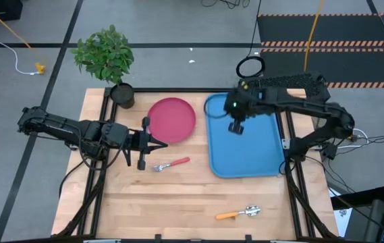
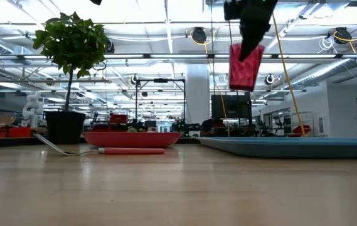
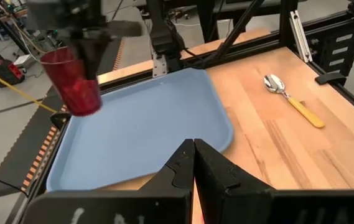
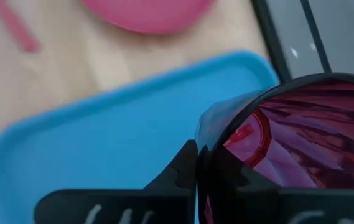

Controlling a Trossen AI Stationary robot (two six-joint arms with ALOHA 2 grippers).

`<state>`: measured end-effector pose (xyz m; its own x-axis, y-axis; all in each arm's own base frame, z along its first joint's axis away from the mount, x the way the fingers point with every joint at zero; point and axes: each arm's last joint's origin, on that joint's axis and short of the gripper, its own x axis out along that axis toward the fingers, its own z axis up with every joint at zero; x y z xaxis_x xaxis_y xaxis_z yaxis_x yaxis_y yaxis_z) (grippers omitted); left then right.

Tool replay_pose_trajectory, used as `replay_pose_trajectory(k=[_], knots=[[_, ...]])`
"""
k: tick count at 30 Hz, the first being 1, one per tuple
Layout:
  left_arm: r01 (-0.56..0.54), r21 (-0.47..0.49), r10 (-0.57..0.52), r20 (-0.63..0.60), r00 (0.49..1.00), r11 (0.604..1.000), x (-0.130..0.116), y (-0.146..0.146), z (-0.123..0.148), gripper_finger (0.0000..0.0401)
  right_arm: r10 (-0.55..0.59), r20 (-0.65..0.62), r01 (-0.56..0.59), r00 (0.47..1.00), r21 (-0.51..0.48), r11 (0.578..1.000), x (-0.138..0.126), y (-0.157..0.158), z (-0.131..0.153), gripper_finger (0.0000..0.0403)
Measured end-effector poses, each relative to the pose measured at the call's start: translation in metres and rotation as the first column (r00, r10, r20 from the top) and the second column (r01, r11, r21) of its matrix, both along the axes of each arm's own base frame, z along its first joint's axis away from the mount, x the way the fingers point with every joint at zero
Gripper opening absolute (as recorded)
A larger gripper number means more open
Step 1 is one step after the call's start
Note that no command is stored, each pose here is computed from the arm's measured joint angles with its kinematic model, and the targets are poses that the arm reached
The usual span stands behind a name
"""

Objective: Pick and place plate/cup/fork/spoon on tray
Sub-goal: Put the red cup on the blue tray

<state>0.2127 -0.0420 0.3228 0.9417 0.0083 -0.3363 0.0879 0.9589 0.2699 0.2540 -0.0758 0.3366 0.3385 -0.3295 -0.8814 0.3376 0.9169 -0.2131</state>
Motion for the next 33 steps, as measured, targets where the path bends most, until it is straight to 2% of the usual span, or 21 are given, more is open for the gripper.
replay_pose_trajectory(k=[8, 14, 19, 23, 33], knots=[[0.005, 0.019, -0.005, -0.001, 1.000, 1.000, 0.000, 0.000, 0.000, 0.0010, -0.185, -0.053, 0.186, 0.981, 0.006, 0.983, -0.025, -0.049, -0.002, 0.0004], [0.021, 0.064, -0.021, -0.002, 1.000, 0.998, 0.000, 0.000, 0.000, 0.0010, -0.294, -0.044, 0.295, 0.955, 0.013, 0.955, -0.037, -0.069, -0.002, 0.0004], [0.043, 0.150, -0.043, -0.003, 0.999, 0.988, 0.000, 0.002, 0.000, 0.0010, -0.355, -0.044, 0.357, 0.934, 0.031, 0.934, -0.041, -0.073, -0.002, 0.0004], [0.034, 0.184, -0.037, 0.009, 0.999, 0.982, 0.002, 0.006, 0.002, 0.0010, -0.396, -0.047, 0.398, 0.917, 0.051, 0.916, -0.042, -0.072, -0.003, 0.0004], [0.007, 0.166, -0.008, 0.007, 1.000, 0.986, 0.002, 0.011, 0.001, 0.0010, -0.497, -0.022, 0.497, 0.867, 0.091, 0.863, -0.043, -0.071, -0.003, 0.0004]])
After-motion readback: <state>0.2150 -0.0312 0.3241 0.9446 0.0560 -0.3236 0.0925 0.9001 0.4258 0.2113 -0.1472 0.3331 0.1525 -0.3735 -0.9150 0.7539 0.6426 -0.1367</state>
